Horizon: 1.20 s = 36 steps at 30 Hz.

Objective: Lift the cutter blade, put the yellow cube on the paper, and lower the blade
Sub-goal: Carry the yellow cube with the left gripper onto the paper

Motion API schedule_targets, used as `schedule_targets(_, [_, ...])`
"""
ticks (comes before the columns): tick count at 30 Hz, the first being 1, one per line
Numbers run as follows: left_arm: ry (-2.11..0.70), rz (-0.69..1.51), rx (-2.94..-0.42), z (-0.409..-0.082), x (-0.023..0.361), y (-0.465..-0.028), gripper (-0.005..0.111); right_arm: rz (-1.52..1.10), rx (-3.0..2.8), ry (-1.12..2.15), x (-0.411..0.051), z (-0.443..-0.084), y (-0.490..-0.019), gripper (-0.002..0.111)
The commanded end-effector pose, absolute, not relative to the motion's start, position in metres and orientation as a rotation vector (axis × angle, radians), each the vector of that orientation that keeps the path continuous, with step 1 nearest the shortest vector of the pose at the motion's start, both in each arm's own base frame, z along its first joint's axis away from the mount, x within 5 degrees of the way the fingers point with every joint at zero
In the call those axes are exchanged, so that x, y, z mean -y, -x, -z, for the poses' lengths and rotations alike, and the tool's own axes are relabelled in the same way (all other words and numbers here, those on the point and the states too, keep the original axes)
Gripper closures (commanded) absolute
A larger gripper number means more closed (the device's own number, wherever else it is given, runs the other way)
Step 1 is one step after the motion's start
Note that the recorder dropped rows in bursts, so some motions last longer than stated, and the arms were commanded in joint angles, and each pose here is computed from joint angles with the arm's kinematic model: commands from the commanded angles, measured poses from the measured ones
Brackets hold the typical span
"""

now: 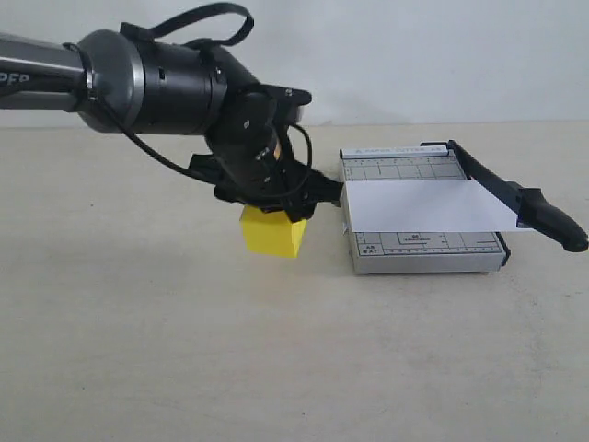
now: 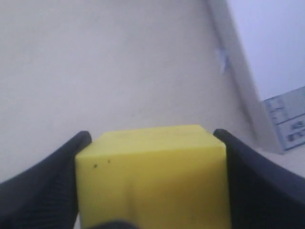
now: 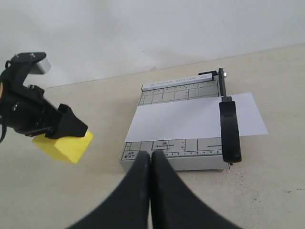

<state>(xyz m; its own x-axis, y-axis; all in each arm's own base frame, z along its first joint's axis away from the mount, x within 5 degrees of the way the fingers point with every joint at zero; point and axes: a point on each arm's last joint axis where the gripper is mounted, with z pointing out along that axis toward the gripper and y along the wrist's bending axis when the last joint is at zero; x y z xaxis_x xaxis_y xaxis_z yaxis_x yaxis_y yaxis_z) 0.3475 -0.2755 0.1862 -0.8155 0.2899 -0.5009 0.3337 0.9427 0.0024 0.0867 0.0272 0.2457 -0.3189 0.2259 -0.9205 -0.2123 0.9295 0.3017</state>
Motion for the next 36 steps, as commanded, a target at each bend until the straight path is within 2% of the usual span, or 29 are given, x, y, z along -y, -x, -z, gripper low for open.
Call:
schedule_targets(1, [-0.591, 0.24, -2.477, -0.216, 0.306, -0.339, 0.102, -0.431, -1.826, -0.001, -0.027, -0.246, -0.087, 0.108])
schedule_targets(7, [-0.691, 0.386, -2.312, -0.236, 0.353, -0.329, 0.102, -0.43, -1.808, -0.004, -0.027, -0.248, -0.087, 0.108])
schedule_targets(13, [-0.717, 0.398, -2.259, -0.232, 0.381, -0.341, 0.102, -0.43, -1.81, -0.004, -0.027, -0.248, -0.087, 0.108])
schedule_targets(29, [-0.757, 0.332, -2.242, -0.188, 0.406, -0.366, 0.102, -0.435, -1.83, -0.005, -0.027, -0.246, -0.087, 0.108])
schedule_targets(36, [-0.78, 0.286, -2.199, -0.189, 0.407, -0.372, 0.102, -0.436, -1.843, -0.003, -0.027, -0.245, -0.086, 0.108])
